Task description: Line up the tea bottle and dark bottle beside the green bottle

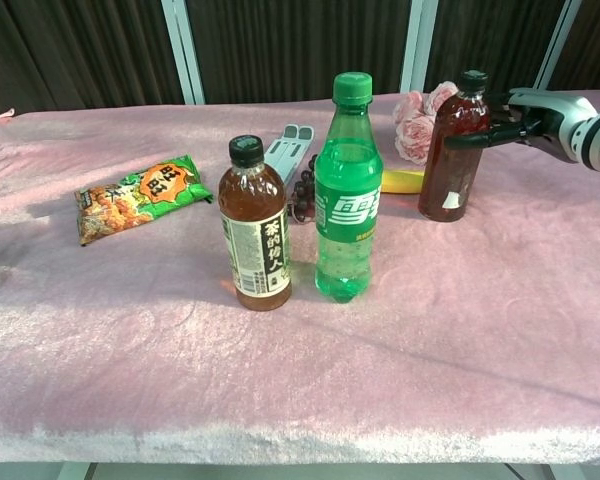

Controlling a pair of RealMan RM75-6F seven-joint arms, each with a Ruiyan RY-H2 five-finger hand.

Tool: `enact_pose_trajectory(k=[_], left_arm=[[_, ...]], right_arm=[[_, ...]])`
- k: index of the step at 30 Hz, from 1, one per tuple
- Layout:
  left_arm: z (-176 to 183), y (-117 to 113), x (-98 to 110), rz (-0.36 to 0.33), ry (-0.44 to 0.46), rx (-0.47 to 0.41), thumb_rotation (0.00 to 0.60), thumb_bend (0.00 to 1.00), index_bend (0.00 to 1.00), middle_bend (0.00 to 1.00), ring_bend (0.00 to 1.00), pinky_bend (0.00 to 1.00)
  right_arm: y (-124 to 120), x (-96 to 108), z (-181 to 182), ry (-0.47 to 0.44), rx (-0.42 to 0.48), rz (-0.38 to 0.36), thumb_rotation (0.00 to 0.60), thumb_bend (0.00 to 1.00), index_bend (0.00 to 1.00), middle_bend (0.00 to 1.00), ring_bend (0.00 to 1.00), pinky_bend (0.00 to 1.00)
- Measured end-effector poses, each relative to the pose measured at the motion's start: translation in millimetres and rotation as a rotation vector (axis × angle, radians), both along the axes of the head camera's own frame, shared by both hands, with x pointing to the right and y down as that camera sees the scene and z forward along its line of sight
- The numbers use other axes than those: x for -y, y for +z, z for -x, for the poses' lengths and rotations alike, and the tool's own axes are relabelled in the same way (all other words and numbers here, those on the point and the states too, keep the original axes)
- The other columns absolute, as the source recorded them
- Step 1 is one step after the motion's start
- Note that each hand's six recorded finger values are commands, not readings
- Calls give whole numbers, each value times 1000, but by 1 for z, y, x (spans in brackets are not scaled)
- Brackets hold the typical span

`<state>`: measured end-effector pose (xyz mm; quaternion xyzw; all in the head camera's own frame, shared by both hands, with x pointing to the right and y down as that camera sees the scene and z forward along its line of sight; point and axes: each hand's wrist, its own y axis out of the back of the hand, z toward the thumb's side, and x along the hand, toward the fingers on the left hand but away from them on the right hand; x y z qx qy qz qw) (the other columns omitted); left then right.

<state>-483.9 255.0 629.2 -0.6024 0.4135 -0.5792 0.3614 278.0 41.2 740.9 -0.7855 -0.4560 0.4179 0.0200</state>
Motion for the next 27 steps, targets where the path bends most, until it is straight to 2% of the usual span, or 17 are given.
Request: enact_pose_trajectory(k=[2,5,9,14,20,27], left_arm=[[-1,1,0,4,3,-4,600,285,0,36,0,0],[-1,2,-1,14,6,-9,600,285,0,35,0,0],[-1,4,-2,22,8,-5,600,286,0,33,0,0],[-1,3,-2,23,4,-4,600,286,0,34,0,0],[2,1,-1,13,-6,-7,600,285,0,33,0,0],[2,-1,-1,6,-7,-6,600,285,0,33,0,0]], right_arm=[[1,1,3,9,-5,-19,600,262,586,315,212,332],[0,3,4,11,-24,-45,600,296,749,436,349,483],[-2,5,4,-4,-59,-83,600,342,829,497,421,557],[-7,7,5,17,-58,-120,600,365,948,587,535,665],[-24,-4,11,-39,-40,-183,600,377,996,627,572,707],[-50,-46,17,-156,-6,-180,600,377,996,631,574,710]])
